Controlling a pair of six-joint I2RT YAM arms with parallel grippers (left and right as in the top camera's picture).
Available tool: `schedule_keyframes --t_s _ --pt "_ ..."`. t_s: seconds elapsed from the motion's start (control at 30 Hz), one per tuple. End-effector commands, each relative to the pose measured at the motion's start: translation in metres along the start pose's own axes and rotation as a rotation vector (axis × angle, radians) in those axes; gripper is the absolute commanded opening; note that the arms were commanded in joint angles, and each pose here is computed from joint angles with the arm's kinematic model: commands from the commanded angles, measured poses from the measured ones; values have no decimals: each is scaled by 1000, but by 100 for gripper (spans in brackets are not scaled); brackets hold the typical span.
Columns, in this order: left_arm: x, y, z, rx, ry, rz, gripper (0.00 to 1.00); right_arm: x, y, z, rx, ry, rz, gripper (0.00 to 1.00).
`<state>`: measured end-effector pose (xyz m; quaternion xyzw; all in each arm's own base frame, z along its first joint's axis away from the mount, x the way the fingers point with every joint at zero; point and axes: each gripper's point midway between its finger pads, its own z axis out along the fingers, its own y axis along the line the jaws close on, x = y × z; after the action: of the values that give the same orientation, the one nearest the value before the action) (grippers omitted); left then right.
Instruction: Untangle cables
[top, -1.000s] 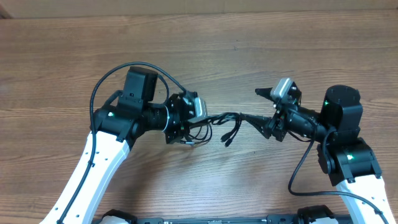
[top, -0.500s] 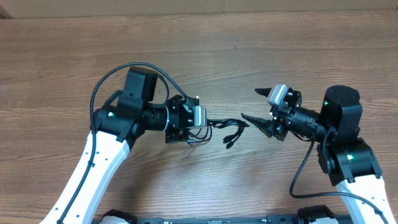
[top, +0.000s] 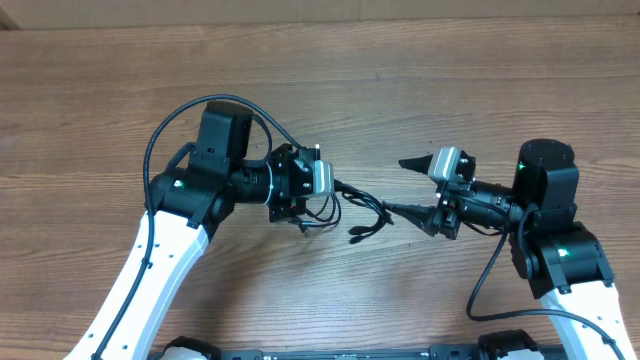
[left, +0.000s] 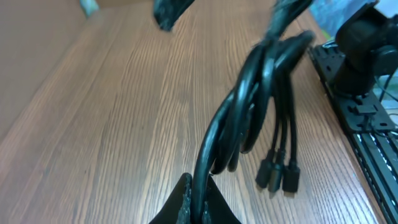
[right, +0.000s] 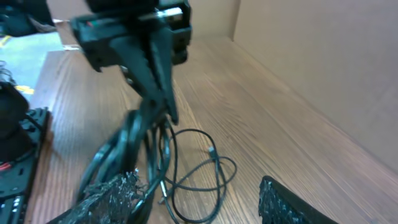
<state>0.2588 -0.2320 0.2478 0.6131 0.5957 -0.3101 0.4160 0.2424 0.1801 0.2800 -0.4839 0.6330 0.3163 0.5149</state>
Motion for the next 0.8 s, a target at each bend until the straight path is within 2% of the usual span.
schedule_keyframes --t_s 0.0,0.23,0.37,0.53,0.67,0.77 --pt "-3 7 -3 -40 20 -39 4 -10 13 0 -74 -45 -9 65" --pt "-9 4 -3 -20 -15 -30 4 -21 33 -4 -191 -115 -5 65" --pt "-19 -1 -3 15 -68 -18 4 -20 34 -4 -195 -110 8 64" --pt "-19 -1 -3 18 -68 -21 4 -20 34 -4 -195 -110 7 63" --pt "-15 0 -3 10 -48 -31 4 -20 34 -4 -196 -110 8 58" --pt "-12 -2 -3 14 -38 -44 4 -20 35 -4 -197 -110 8 49"
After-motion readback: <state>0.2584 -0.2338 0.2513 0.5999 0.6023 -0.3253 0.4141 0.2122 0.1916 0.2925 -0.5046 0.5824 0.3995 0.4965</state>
